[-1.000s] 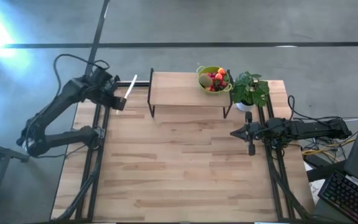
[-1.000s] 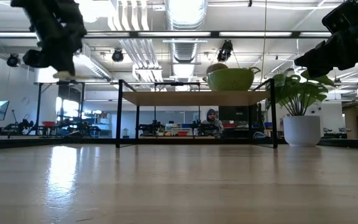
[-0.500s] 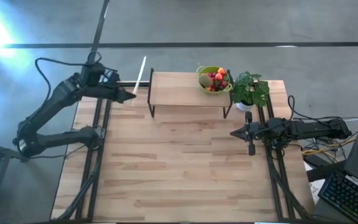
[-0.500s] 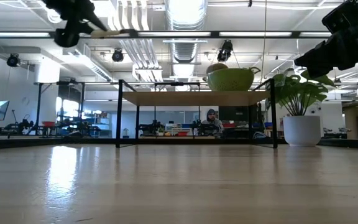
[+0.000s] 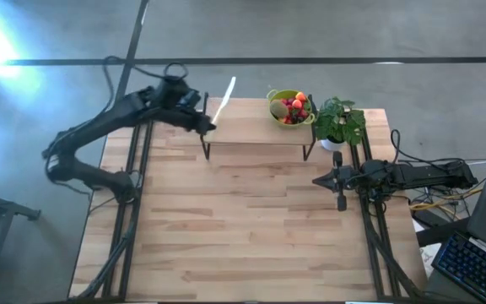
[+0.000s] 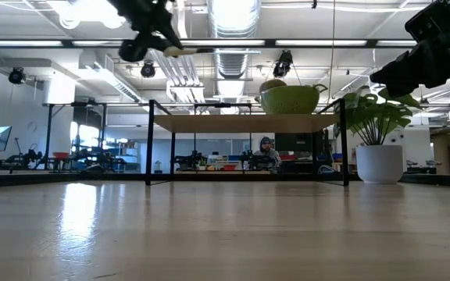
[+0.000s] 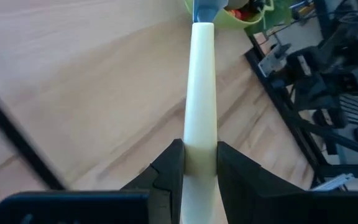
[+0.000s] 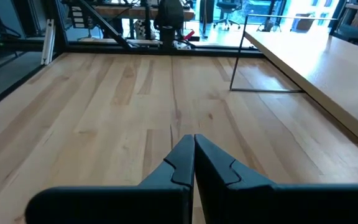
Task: Build produce basket
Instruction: Put the yellow knife on the shelf
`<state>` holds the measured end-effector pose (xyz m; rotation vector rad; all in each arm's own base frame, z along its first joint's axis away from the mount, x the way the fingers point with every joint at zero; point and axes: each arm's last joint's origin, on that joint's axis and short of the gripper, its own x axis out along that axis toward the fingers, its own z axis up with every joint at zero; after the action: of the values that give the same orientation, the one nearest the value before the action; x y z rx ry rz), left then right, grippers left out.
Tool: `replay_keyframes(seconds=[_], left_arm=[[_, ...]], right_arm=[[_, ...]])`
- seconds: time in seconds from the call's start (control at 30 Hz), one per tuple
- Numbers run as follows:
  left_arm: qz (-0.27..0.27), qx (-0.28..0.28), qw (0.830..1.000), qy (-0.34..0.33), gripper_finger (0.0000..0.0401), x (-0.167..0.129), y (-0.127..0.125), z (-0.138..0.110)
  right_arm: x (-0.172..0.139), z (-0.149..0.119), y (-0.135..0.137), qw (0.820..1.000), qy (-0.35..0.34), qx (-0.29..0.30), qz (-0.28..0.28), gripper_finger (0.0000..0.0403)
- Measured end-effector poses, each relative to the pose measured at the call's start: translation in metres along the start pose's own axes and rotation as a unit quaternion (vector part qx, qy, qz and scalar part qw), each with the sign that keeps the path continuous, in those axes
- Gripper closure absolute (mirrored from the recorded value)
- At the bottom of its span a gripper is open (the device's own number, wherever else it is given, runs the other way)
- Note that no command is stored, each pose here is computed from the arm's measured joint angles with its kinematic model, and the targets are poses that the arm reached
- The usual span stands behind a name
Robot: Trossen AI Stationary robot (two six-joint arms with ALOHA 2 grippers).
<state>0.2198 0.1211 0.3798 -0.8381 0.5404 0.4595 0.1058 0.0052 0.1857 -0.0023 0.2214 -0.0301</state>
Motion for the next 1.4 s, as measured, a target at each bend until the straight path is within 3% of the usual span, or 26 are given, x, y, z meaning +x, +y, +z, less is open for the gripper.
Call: replay_keyframes(seconds=[0.2, 0.47, 1.4], left_arm=[[0.039, -0.003, 0.999, 0.021, 0.032, 0.036, -0.008, 0.027], [0.161, -0.011, 0.985, 0.055, 0.032, 0.069, -0.006, 0.045], [0.243, 0.028, 0.965, 0.096, 0.032, 0.137, -0.009, 0.028]], right_arm=[[0.0, 0.0, 0.0, 1.0, 0.0, 0.001, 0.0, 0.0394], [0.0, 0.0, 0.0, 1.0, 0.0, 0.001, 0.0, 0.0394], [0.0, 0.0, 0.0, 1.0, 0.0, 0.0, 0.0, 0.0394]])
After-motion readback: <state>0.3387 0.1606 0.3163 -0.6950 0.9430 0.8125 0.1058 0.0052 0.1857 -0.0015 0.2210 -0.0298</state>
